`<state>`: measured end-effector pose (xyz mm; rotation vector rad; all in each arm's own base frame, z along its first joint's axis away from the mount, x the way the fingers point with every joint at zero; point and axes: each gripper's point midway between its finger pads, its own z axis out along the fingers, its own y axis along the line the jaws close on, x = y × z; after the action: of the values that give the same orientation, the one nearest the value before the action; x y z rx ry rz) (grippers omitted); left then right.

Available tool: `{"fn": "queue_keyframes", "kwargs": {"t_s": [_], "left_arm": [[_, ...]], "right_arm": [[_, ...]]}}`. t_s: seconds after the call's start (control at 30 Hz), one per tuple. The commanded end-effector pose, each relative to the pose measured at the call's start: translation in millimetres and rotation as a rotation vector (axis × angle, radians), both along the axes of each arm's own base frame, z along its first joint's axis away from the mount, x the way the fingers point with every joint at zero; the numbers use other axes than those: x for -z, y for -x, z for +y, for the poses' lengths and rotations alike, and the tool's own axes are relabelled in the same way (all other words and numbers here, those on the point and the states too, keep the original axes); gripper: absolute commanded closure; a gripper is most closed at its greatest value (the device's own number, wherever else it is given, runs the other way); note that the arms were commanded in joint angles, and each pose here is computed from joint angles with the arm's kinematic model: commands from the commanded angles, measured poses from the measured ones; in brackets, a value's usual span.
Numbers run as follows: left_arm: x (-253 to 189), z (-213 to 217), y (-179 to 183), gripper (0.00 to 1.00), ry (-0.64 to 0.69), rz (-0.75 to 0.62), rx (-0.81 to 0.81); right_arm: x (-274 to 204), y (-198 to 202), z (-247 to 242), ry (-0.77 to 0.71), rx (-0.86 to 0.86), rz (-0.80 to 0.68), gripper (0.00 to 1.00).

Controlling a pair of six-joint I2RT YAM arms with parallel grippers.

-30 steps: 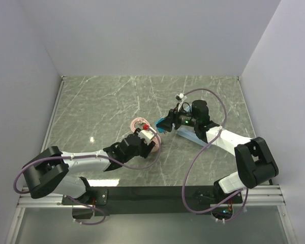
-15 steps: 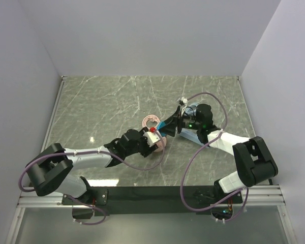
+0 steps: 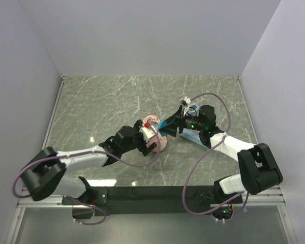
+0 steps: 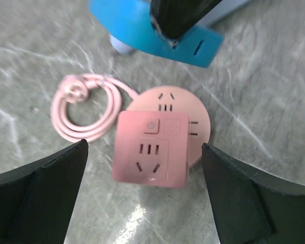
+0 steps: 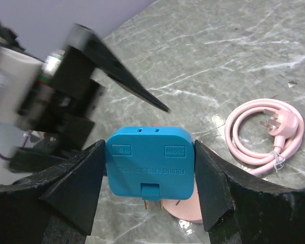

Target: Insert the plug

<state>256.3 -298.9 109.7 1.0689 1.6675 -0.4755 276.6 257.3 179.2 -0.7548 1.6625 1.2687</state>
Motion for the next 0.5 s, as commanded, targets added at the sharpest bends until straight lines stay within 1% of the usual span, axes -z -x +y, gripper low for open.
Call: {"fn": "queue_keyframes", "kwargs": {"t_s": [0.0,0.03,0.13,0.17,0.23,0.27,0.3,0.37,0.43,0.47], "left_arm": [[-60.0,7.6,2.9,0.01,0.192,-0.136,-0.025],[-80.8,8.0,4.4,0.01,0.266,-0.189,-0.024],[-118.8,11.8,25.4,0.01,0.437,-0.250,0.035],[-124.7,10.0,31.2,0.01,0.487,-0.224,0.053],[-130.1,4.9,37.3,0.00,0.544,-0.189,0.073],[-133.9,1.5,39.3,0.00,0.591,-0.152,0.065],[-127.3,3.7,32.5,0.01,0.597,-0.140,0.008],[-126.8,4.9,30.9,0.01,0.632,-0.137,-0.022],[-131.8,6.8,30.8,0.01,0.683,-0.143,-0.036],[-133.2,6.3,31.9,0.01,0.703,-0.131,-0.039]], "right_arm": [[-29.3,-10.7,-1.5,-0.047,0.060,-0.034,0.85],[-34.2,-11.3,-1.0,-0.068,0.074,-0.011,0.86],[-54.4,-6.0,6.1,-0.117,0.095,-0.033,0.86],[-62.2,-11.9,6.3,-0.137,0.139,-0.047,0.87],[-76.0,0.1,19.3,-0.183,0.124,-0.046,0.87],[-85.0,-2.8,20.5,-0.211,0.161,-0.065,0.87],[-88.8,-1.1,24.0,-0.224,0.172,-0.064,0.87],[-102.1,10.0,34.0,-0.271,0.165,-0.072,0.87],[-108.0,10.9,36.1,-0.306,0.199,-0.070,0.87],[-112.5,17.9,42.1,-0.327,0.182,-0.072,0.87]]}}
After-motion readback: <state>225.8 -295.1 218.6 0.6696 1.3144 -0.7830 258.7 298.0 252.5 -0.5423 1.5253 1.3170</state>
